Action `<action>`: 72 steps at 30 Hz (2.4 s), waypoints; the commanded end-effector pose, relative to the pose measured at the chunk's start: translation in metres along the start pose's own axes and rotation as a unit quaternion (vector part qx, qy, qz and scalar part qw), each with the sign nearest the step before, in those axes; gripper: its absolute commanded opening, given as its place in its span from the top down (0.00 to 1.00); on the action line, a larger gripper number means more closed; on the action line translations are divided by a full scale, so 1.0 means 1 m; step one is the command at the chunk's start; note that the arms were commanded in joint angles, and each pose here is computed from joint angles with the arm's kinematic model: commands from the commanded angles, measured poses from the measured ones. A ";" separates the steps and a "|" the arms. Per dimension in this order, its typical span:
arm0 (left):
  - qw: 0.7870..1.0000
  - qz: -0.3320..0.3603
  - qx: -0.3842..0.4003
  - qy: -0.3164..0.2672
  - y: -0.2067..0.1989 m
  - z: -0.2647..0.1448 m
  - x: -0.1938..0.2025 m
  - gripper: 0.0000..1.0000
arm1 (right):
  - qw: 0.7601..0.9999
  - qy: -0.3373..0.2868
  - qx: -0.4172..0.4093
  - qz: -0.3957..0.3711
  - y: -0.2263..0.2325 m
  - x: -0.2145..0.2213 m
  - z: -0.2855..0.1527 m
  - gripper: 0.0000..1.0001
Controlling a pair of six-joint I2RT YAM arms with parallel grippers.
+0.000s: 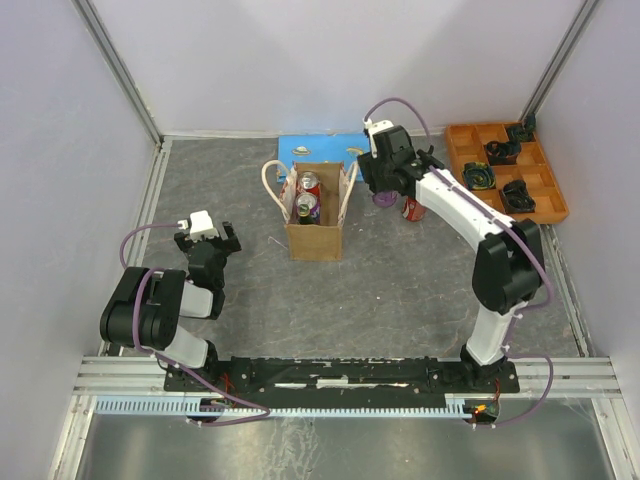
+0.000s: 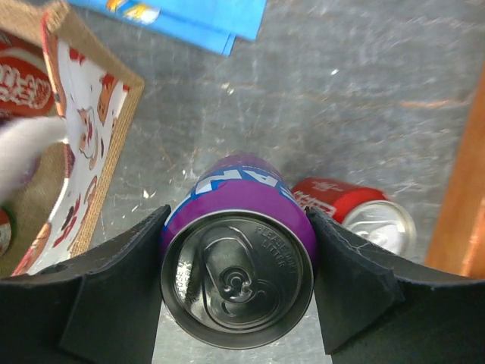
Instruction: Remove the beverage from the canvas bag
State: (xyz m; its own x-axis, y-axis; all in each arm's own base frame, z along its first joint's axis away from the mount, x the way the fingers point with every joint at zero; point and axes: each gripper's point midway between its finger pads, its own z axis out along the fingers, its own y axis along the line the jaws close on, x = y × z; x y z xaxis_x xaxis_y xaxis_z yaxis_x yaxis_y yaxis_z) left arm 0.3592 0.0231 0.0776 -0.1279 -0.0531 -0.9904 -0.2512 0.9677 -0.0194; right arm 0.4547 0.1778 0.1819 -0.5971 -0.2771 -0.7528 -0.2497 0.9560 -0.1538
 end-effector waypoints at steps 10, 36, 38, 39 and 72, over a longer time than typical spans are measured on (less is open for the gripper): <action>0.999 0.007 -0.008 -0.031 0.001 0.006 -0.019 0.01 | 0.998 0.012 -0.035 0.047 0.014 0.007 0.034 1.00; 0.999 0.007 -0.008 -0.031 0.001 0.006 -0.018 0.01 | 0.995 0.038 -0.024 0.084 0.013 0.045 0.069 0.54; 0.999 0.007 -0.008 -0.031 0.001 0.006 -0.019 0.01 | 0.995 0.038 -0.024 0.085 0.013 0.045 0.067 0.38; 0.999 0.007 -0.007 -0.031 0.001 0.006 -0.018 0.01 | 0.995 0.038 -0.024 0.084 0.013 0.045 0.067 0.33; 0.999 0.007 -0.008 -0.031 0.001 0.006 -0.019 0.01 | 0.955 -0.277 -0.084 0.061 0.023 -0.167 -0.144 0.16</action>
State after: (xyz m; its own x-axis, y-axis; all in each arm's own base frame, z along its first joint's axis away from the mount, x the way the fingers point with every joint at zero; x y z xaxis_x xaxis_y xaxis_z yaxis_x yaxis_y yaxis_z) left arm 0.3591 0.0231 0.0768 -0.1303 -0.0525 -0.9901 -0.2512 0.9678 -0.0183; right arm 0.4521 0.1892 0.3634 -0.2200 -0.0205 -0.9753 -0.2127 0.9767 0.0274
